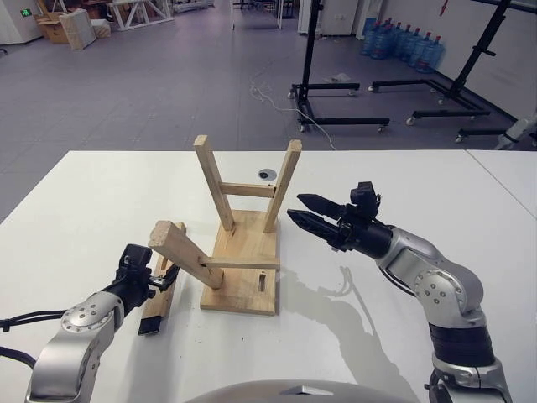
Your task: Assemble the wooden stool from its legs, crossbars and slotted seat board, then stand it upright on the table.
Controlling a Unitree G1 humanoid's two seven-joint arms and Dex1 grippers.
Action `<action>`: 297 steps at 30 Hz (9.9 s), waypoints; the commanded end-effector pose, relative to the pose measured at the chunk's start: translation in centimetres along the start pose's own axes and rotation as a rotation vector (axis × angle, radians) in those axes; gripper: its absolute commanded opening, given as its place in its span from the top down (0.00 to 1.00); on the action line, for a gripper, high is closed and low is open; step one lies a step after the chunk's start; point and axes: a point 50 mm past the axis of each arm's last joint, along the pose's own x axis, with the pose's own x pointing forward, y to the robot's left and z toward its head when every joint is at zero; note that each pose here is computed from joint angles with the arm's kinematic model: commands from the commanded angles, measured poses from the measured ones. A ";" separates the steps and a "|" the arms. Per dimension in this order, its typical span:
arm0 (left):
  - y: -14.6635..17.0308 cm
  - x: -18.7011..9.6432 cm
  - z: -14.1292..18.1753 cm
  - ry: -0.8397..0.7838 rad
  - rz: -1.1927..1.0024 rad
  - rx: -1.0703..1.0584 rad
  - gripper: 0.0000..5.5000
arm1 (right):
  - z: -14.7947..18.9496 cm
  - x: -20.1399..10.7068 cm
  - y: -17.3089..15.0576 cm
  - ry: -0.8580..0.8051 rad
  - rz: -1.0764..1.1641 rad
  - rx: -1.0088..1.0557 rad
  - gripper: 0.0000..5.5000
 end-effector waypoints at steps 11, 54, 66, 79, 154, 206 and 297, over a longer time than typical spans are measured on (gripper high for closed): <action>1.8 0.4 -5.4 0.185 0.011 -0.046 0.49 | 0.2 -0.3 -0.2 -0.031 -0.033 -0.016 0.39; -1.3 1.3 17.9 -0.565 -1.357 0.191 0.63 | 5.7 10.7 2.2 -0.254 0.448 0.027 0.39; -1.8 1.8 17.6 -0.484 -1.353 0.278 0.63 | 5.9 11.0 3.0 -0.262 0.526 0.036 0.57; -0.1 2.3 18.3 -0.575 -1.148 0.205 0.42 | 6.6 7.1 1.1 -0.312 0.418 -0.091 0.63; 7.4 -0.6 9.1 -0.693 -0.572 -0.416 0.13 | -5.4 -0.7 1.8 -0.095 0.242 -0.244 0.63; -3.0 1.3 7.4 -0.780 -0.142 -0.520 0.13 | 0.1 -0.5 -0.3 0.096 0.491 -0.403 0.63; -1.1 -5.2 16.9 -0.859 -0.154 -0.029 0.13 | 0.0 -0.8 -0.4 -0.183 -0.231 -0.558 0.24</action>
